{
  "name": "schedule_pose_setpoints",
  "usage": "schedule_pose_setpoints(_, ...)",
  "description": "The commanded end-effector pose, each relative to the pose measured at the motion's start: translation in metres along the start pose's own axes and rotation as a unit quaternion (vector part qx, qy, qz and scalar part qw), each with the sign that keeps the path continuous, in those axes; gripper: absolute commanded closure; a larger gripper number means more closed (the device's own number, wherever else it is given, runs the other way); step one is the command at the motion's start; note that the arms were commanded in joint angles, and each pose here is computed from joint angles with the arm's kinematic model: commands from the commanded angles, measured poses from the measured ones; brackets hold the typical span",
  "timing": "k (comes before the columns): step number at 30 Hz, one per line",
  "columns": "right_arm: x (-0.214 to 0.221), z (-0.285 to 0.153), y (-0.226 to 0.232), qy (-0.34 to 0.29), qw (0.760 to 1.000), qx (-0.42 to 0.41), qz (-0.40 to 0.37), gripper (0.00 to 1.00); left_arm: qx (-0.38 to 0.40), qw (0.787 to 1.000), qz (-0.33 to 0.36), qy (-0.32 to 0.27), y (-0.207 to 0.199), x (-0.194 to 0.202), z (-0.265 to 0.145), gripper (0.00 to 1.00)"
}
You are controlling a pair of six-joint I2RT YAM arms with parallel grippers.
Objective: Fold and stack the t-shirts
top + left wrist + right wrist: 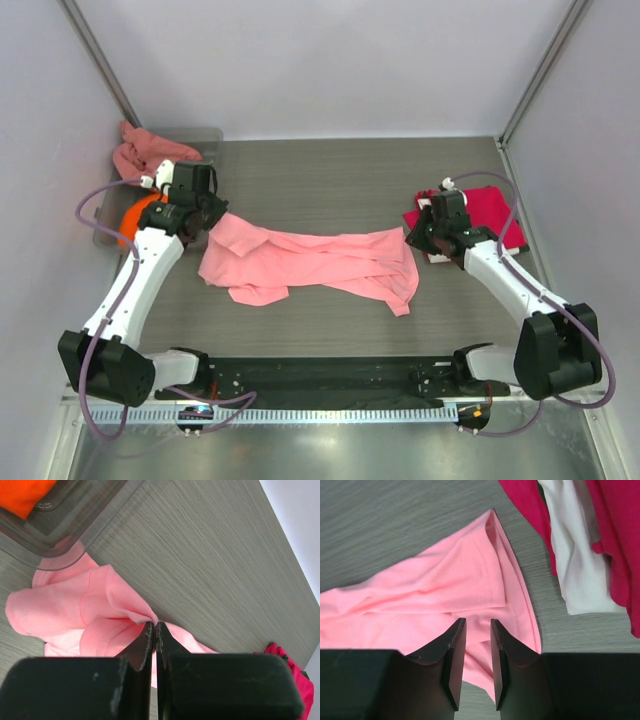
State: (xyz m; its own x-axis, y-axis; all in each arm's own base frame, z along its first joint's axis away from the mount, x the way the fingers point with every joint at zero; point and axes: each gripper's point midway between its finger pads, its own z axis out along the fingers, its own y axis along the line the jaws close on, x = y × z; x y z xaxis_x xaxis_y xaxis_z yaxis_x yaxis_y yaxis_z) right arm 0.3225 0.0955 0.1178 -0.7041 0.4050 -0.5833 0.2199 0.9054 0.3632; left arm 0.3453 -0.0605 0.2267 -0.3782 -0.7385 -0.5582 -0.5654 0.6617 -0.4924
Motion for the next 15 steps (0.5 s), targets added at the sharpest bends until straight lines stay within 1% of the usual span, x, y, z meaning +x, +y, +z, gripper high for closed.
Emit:
schedule_pose_setpoints(1,0.005,0.019,0.003,0.002,1.0,-0.013,-0.009,0.68,0.026,0.999,-0.017,-0.013,-0.009,-0.009,-0.002,1.0)
schedule_pose_setpoints(2,0.003,0.023,0.004,-0.002,1.0,-0.015,-0.008,0.66,0.026,0.999,-0.016,-0.012,-0.009,-0.008,-0.002,1.0)
schedule_pose_setpoints(3,0.012,0.03,0.007,0.017,0.999,-0.027,-0.005,0.63,0.027,0.999,-0.016,-0.012,-0.009,-0.008,-0.001,1.0)
schedule_pose_setpoints(5,0.013,0.038,0.009,0.019,0.999,-0.031,-0.003,0.62,0.028,0.999,-0.015,-0.01,-0.009,-0.008,0.0,1.0)
schedule_pose_setpoints(9,0.025,0.058,0.002,0.041,0.999,-0.017,-0.002,0.61,0.028,0.999,-0.013,-0.006,-0.01,-0.006,0.001,1.0)
schedule_pose_setpoints(15,0.039,0.072,-0.008,0.056,0.998,-0.003,0.001,0.61,0.026,1.0,-0.014,-0.003,-0.008,-0.002,0.005,1.0)
